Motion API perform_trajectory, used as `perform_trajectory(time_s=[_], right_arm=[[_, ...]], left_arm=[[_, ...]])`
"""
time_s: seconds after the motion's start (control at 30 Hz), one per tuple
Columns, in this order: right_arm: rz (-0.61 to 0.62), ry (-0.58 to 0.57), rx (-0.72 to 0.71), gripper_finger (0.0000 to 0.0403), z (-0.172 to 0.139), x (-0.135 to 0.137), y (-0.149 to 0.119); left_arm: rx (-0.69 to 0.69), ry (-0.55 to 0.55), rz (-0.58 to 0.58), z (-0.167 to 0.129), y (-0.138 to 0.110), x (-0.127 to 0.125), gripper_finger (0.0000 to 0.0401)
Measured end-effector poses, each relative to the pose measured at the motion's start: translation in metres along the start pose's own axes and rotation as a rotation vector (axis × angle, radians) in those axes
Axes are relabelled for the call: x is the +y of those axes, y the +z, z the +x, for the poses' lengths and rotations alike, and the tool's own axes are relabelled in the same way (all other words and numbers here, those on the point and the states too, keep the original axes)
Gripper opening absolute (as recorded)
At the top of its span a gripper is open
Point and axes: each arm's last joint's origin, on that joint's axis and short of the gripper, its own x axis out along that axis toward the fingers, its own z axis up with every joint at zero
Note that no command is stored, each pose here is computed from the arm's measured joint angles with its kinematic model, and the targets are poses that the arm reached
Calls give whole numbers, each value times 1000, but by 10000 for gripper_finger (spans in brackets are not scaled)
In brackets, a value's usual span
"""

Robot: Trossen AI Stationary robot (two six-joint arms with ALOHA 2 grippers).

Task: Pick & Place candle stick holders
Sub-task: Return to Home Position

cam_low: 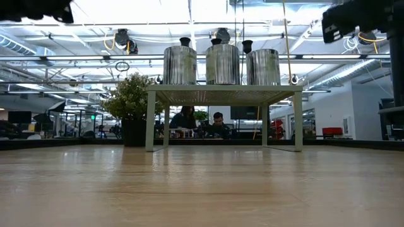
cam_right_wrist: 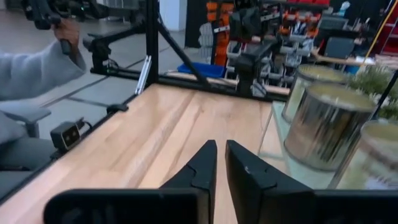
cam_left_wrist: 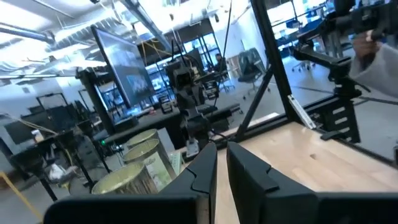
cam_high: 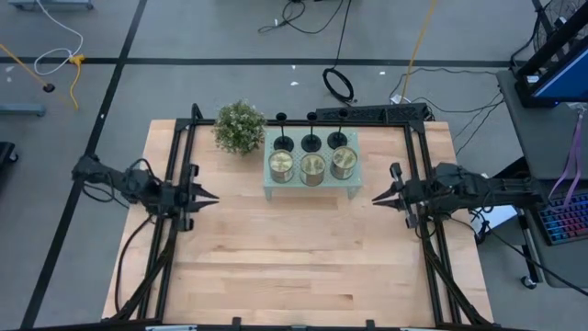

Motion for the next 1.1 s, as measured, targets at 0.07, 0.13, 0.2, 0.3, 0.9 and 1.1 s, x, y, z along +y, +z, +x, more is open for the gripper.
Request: perform_trajectory(time_s=[0.07, 0.13, 0.2, 0.3, 0.9, 1.1], right_arm=[[3, 1, 15, 23, 3, 0, -8], [7, 1, 26, 22, 3, 0, -12], [20, 1, 25, 22, 3, 0, -13], [22, 0, 17, 22, 2, 1, -15], [58, -6, -61, 22, -9, 8, -62], [70, -5, -64, 22, -7, 8, -70]], left_arm=[[4, 18, 5, 3, -11, -2, 44], [19, 45, 2, 5, -20, -3, 44], [40, 58, -5, 5, -27, -2, 44], [51, 72, -27, 6, -34, 0, 44], [45, 108, -117, 5, -67, -3, 44], [37, 121, -126, 5, -66, -2, 44]])
